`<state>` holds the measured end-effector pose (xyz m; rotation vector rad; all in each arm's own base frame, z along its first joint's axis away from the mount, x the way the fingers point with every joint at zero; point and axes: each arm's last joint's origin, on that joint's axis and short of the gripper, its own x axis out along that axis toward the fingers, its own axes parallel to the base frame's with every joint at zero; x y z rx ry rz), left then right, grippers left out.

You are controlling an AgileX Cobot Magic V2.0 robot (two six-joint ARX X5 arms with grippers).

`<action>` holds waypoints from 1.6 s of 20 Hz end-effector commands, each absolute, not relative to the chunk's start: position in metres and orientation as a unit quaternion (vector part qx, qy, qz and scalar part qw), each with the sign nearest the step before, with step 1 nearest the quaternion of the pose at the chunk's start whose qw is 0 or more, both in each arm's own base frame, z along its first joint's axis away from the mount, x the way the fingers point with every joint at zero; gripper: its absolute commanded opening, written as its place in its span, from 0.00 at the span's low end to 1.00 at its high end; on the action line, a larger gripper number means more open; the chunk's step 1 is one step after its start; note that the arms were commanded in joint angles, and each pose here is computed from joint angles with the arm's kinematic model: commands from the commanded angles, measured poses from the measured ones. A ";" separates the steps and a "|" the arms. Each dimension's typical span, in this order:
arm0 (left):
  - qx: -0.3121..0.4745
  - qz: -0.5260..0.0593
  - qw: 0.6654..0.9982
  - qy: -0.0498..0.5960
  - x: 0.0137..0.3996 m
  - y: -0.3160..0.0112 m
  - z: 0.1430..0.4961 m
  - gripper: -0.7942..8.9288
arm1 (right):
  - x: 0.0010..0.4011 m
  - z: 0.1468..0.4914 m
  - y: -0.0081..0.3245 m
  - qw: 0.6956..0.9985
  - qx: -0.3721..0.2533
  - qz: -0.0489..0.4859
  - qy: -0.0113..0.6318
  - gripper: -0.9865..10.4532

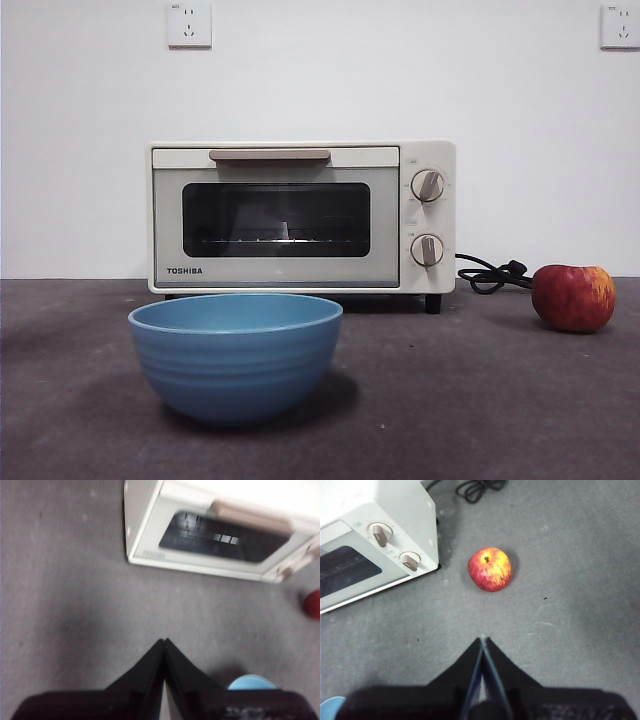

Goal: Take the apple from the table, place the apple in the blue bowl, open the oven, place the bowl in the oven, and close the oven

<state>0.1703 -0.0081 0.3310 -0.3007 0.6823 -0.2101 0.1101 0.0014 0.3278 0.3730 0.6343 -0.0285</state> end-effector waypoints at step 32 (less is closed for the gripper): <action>-0.085 -0.139 0.874 0.458 0.196 -0.020 0.304 0.08 | 0.363 0.271 0.027 0.822 0.033 0.054 0.567 0.72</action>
